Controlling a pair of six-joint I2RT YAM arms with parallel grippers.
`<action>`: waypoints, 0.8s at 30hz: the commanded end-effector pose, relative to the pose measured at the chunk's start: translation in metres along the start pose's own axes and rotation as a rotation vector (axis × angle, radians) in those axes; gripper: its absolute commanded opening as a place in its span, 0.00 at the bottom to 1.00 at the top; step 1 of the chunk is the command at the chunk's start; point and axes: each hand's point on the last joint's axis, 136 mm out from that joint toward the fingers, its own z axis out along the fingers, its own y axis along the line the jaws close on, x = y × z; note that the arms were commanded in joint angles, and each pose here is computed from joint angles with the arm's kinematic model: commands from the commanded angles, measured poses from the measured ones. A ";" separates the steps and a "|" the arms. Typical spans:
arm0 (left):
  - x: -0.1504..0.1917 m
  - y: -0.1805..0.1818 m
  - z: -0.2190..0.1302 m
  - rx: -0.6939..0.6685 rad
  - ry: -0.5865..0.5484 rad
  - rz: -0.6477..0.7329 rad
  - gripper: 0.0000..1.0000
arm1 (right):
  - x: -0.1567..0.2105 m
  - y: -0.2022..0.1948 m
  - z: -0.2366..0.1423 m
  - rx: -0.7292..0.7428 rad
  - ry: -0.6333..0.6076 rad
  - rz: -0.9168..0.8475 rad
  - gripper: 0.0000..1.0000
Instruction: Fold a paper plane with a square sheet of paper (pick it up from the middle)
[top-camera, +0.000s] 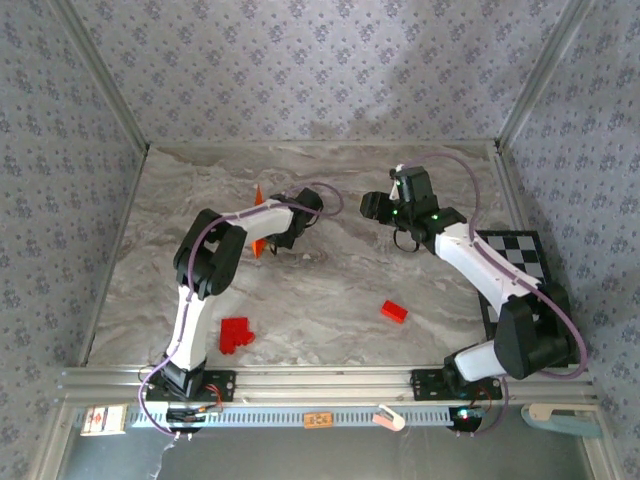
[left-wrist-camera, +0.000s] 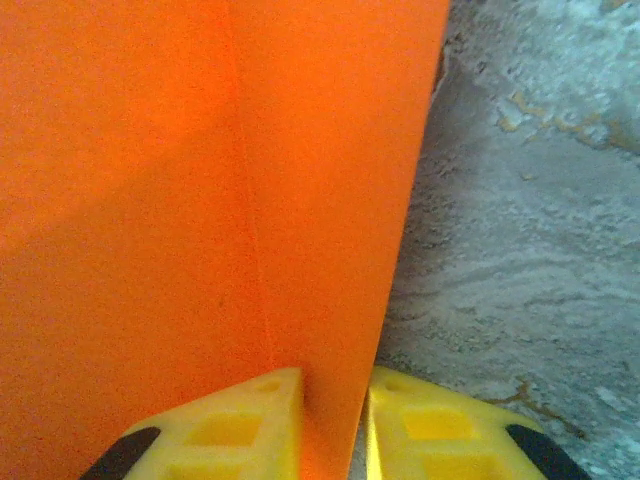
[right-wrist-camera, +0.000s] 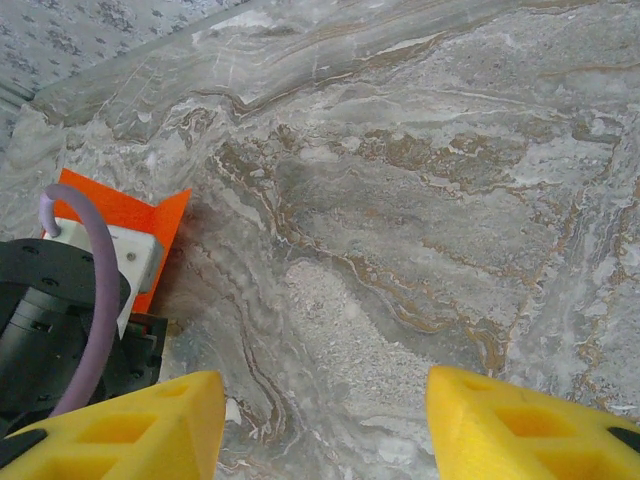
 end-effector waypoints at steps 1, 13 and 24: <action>-0.005 -0.006 -0.018 0.069 -0.002 -0.044 0.26 | 0.001 -0.004 0.001 0.009 0.010 0.018 0.57; 0.010 -0.062 -0.090 0.510 0.047 -0.215 0.39 | -0.001 -0.008 0.001 0.022 0.000 0.042 0.57; 0.005 -0.040 -0.121 0.716 -0.037 -0.340 0.32 | 0.002 -0.006 0.005 0.000 0.005 0.053 0.61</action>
